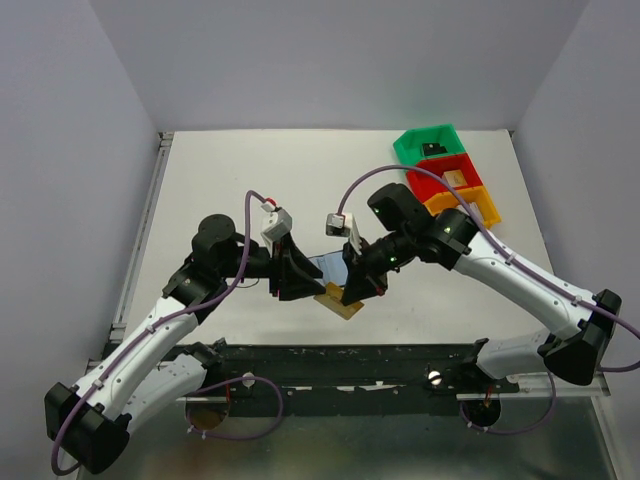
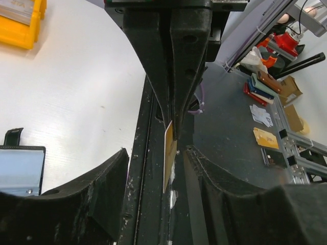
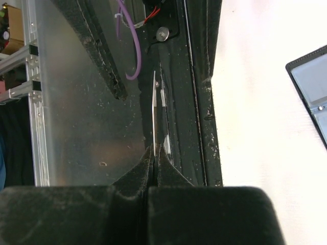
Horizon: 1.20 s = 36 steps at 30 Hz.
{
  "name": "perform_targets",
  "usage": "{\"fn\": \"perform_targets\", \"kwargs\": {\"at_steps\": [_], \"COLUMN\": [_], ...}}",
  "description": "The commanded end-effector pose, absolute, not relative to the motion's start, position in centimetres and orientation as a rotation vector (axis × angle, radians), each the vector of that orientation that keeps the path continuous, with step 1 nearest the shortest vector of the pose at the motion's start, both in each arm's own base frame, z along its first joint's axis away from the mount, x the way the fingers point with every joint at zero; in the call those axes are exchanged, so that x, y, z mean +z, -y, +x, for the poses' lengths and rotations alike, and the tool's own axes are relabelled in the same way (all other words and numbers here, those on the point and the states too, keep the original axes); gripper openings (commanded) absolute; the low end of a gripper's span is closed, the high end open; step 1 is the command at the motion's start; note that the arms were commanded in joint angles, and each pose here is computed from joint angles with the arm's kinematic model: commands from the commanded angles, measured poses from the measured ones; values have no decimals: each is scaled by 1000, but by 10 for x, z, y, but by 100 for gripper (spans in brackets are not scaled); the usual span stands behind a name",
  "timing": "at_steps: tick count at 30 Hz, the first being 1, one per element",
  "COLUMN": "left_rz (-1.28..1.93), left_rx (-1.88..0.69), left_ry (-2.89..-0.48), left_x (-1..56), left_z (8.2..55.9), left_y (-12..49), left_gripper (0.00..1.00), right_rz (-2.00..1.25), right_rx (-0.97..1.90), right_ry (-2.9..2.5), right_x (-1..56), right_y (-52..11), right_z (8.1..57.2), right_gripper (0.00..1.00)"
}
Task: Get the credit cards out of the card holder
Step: Place the credit card at the center of the board.
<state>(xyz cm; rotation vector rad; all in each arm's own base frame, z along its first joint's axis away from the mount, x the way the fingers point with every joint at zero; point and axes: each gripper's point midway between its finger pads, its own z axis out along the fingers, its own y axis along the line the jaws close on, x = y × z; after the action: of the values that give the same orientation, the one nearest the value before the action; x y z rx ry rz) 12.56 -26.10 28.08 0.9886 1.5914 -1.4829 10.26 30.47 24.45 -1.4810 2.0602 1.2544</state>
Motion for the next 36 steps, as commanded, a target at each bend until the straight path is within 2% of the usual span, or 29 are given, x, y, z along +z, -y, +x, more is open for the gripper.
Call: {"fn": "perform_targets", "kwargs": {"at_steps": [1, 5, 10, 13, 18, 23, 27, 31, 36], "left_rz": [1037, 1044, 1050, 1053, 1066, 1079, 1063, 1038, 916], "left_rx": [-1523, -1539, -1547, -1555, -1569, -1581, -1560, -1530, -1415], "left_ry": [-1558, -1564, -1566, -1570, -1567, -1567, -1560, -1557, -1602], "left_x": [279, 278, 277, 276, 275, 273, 274, 275, 271], "left_z": [117, 116, 114, 114, 111, 107, 109, 111, 134], "left_y": [260, 260, 261, 261, 262, 264, 264, 262, 258], "left_gripper": [55, 51, 36, 31, 28, 16, 0, 0, 0], "right_rz": [-1509, -1514, -1515, -1513, -1508, -1505, -1496, -1430, -1110], "right_rx": [1258, 1254, 1247, 1244, 1241, 1241, 1244, 1197, 1054], "right_ry": [-2034, -2030, -2030, -2033, -2032, -2032, -2033, -2055, -2086], "right_x": [254, 256, 256, 256, 256, 256, 256, 260, 278], "right_y": [-307, -308, -308, -307, -308, -309, -309, -309, -295], "right_z": [101, 103, 104, 104, 104, 105, 105, 113, 162], "right_gripper": [0, 0, 0, 0, 0, 0, 13, 30, 36]}}
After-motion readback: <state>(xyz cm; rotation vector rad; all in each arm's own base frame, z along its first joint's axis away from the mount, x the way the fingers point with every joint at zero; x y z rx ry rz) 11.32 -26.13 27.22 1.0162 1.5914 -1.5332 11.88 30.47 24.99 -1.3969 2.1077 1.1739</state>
